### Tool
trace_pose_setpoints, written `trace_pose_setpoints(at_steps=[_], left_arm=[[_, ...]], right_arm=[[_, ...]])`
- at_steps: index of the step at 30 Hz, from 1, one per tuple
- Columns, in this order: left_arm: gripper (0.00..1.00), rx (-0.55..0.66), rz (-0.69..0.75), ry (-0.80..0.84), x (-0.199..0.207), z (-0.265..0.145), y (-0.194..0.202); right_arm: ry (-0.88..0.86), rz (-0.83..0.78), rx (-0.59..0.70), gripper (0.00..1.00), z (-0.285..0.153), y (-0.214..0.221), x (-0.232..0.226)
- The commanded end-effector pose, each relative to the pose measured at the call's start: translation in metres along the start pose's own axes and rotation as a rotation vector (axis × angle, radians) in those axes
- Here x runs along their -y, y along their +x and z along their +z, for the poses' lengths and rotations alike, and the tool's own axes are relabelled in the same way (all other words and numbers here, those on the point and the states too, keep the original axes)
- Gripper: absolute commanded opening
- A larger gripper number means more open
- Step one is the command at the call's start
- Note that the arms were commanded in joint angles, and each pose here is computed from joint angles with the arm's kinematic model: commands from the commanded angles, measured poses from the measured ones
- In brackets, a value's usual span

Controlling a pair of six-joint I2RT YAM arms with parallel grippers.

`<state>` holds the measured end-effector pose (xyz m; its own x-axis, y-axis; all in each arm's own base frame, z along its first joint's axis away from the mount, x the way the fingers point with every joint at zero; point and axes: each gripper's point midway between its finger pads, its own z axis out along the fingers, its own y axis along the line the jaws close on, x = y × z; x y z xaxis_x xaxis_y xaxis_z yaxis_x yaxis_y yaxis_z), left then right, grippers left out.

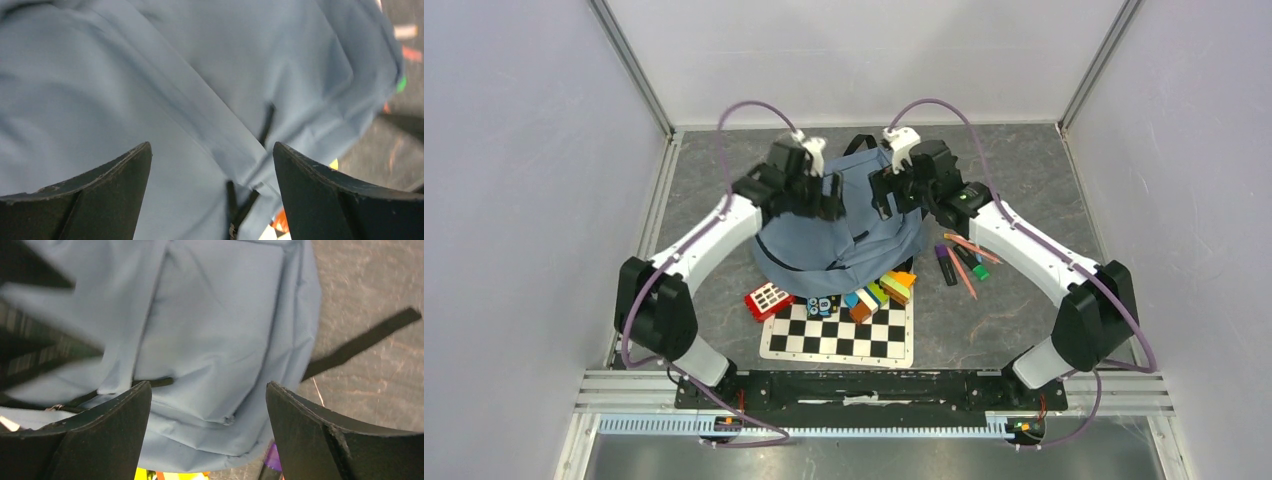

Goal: Pack the student bag
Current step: Adjust the student bag at the center of the board.

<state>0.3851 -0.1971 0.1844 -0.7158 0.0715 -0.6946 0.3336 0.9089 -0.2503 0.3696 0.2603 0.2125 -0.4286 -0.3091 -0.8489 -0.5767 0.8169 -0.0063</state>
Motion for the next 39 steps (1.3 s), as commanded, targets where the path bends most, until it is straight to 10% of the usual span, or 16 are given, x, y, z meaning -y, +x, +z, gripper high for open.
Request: trace_pose_setpoints(at_steps=[1, 19, 39], left_arm=[[0.95, 0.069, 0.085, 0.120, 0.051, 0.006, 0.024], [0.64, -0.137, 0.451, 0.198, 0.102, 0.064, 0.076], [0.40, -0.128, 0.499, 0.073, 0.077, 0.047, 0.077]], right_arm=[[0.044, 0.214, 0.052, 0.88, -0.004, 0.001, 0.029], [0.222, 0.323, 0.110, 0.87, -0.053, 0.037, 0.075], [0.207, 0.329, 0.091, 0.87, -0.052, 0.047, 0.071]])
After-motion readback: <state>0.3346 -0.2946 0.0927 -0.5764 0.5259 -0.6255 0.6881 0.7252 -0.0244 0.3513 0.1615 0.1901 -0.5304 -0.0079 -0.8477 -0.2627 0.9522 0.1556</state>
